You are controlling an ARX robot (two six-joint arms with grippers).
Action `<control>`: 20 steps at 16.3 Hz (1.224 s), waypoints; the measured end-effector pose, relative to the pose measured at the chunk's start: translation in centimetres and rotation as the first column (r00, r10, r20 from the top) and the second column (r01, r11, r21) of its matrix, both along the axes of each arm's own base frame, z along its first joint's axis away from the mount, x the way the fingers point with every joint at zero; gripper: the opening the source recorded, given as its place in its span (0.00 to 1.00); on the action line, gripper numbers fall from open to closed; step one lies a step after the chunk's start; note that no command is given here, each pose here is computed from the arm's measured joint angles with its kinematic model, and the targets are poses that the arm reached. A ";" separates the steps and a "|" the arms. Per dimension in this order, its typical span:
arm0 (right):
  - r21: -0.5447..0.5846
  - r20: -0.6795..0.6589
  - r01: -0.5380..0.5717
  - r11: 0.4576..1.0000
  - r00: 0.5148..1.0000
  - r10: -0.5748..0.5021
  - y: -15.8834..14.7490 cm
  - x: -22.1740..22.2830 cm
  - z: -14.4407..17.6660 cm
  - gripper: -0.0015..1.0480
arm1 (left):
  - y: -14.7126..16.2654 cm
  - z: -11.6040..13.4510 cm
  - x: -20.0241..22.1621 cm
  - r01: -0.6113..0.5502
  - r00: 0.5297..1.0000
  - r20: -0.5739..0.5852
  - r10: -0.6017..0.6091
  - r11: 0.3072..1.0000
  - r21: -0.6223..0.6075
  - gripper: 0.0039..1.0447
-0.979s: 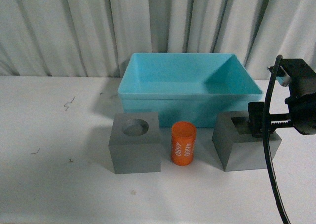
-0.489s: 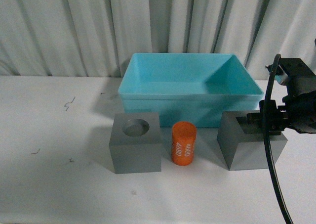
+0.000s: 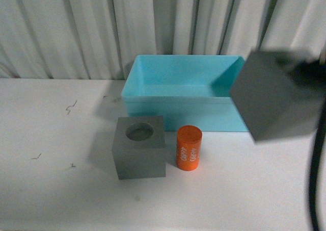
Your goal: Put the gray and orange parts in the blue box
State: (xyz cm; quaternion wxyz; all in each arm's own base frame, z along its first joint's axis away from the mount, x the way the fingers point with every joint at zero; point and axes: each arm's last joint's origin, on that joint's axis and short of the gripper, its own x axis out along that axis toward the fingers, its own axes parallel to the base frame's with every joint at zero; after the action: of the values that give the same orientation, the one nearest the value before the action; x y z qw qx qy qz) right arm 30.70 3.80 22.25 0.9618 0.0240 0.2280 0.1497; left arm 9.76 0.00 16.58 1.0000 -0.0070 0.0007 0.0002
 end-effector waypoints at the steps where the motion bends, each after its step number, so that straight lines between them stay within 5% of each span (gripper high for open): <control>1: 0.003 0.113 0.012 1.000 0.994 -0.012 -0.2 1.4 2.9 0.18 | 0.0 0.0 0.0 0.000 1.000 0.000 0.000 1.000 0.000 0.94; 5: -0.010 0.243 0.055 0.998 0.969 -0.051 0.2 7.4 5.1 0.18 | 0.0 0.0 0.0 0.000 1.000 0.000 0.000 1.000 0.000 0.94; 11: 0.031 0.098 0.135 0.990 0.986 -0.138 3.1 17.6 -1.2 0.18 | 0.0 0.0 0.0 0.000 1.000 0.000 0.000 1.000 0.000 0.94; 20: 0.026 -0.060 0.242 0.970 0.969 -0.241 4.1 21.2 -7.4 0.18 | 0.0 0.0 0.0 0.000 1.000 0.000 0.000 1.000 0.000 0.94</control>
State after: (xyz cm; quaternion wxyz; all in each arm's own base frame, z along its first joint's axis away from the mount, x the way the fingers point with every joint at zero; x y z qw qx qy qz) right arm 51.95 7.92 14.85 0.9655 0.0715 0.2479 0.0345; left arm 9.76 0.00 16.58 1.0000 -0.0070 0.0007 0.0002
